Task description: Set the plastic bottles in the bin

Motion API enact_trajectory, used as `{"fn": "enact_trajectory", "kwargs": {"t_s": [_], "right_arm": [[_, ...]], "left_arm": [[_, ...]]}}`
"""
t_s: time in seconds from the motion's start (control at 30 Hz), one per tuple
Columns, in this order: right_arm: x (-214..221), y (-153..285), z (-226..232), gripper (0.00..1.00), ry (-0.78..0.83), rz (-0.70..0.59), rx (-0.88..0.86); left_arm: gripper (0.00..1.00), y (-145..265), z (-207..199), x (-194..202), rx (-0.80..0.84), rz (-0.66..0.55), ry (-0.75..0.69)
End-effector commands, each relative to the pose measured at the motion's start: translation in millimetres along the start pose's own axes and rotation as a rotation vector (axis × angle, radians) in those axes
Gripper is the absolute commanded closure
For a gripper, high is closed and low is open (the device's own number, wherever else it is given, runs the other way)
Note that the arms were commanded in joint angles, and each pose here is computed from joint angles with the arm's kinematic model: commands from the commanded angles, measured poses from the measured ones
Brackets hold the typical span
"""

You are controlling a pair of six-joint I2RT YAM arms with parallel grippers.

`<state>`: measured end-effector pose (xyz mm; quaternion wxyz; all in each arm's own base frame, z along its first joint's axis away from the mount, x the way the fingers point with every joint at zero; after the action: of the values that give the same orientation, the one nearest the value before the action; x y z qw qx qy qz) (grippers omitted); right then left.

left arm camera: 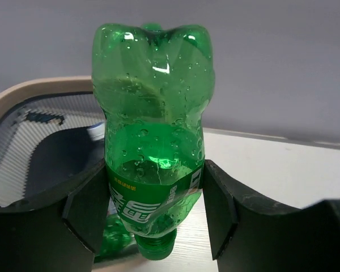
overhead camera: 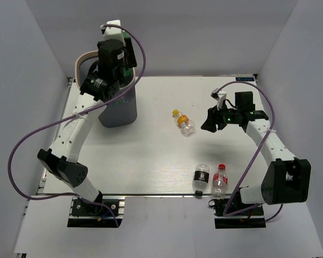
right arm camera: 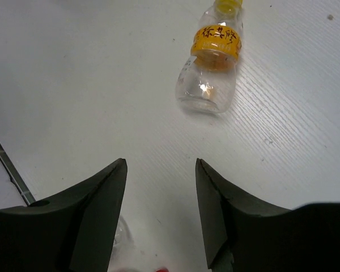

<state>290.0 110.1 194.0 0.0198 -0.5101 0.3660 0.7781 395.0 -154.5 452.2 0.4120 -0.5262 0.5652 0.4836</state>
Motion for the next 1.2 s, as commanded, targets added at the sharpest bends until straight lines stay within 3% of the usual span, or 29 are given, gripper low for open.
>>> {"fn": "enact_trajectory", "kwargs": {"t_s": [0.0,0.07,0.1,0.13,0.17,0.2,0.23,0.27,0.5,0.73,0.77,0.83,1.03,1.17], "right_arm": [[-18.2,-3.0,-1.8,0.42,0.066,-0.02,-0.01],[-19.2,-8.4,-0.5,0.37,0.071,0.0,-0.033],[-24.0,-11.7,2.4,0.36,0.089,0.006,-0.038],[-20.4,-18.3,-1.5,0.34,0.08,0.032,-0.041],[-17.8,-20.9,-0.2,0.27,0.075,0.056,-0.049],[-25.0,-23.6,-3.6,0.23,0.084,0.057,-0.044],[-22.0,-32.9,-2.2,0.22,0.087,0.091,-0.043],[-21.1,-38.7,-3.8,0.11,0.086,0.105,-0.044],[-41.3,-76.4,-21.3,0.1,0.109,0.161,0.041],[-30.6,-115.1,-42.8,0.1,0.093,0.236,0.078],[-35.2,-118.7,-44.8,0.1,0.094,0.231,0.087],[-24.0,-133.1,-49.4,0.1,0.074,0.261,0.079],[-5.1,-162.4,-53.7,0.1,0.071,0.315,0.087],[7.4,-172.8,-56.4,0.1,0.069,0.355,0.088]], "left_arm": [[0.69,-5.0,35.3,-5.0,-0.15,0.0,0.033],[0.55,-16.9,49.8,-8.2,-0.19,0.016,0.027],[0.32,-21.1,52.7,-7.6,-0.197,0.027,0.023],[0.17,-25.7,61.3,-8.7,-0.222,0.032,0.021],[0.06,-32.6,63.0,-4.4,-0.224,0.051,0.014],[0.0,-30.4,65.0,-12.3,-0.219,0.04,0.023],[0.0,-31.8,67.3,-12.7,-0.209,0.044,0.026],[0.0,-30.3,66.0,-14.5,-0.197,0.046,0.028],[0.0,8.6,49.3,-11.0,0.035,0.081,-0.055],[0.0,82.3,9.1,28.6,0.582,0.22,-0.04],[0.0,88.7,7.4,48.6,0.61,0.288,-0.021],[0.0,112.4,8.9,54.2,0.676,0.305,0.0],[0.0,149.8,25.1,120.5,0.689,0.478,0.081],[0.0,161.8,32.1,134.6,0.678,0.498,0.121]]}}
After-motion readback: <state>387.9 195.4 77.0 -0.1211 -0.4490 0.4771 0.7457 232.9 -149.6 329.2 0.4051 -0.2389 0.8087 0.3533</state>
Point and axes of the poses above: each gripper's point midway between its finger pads, its own y axis back along the fingers, its own z axis along the line the jaws close on, x = y × z, the point moved 5 cm from there along y, back along the fingers, and after that the axes turned 5 degrees about y, right-handed, at the moved point
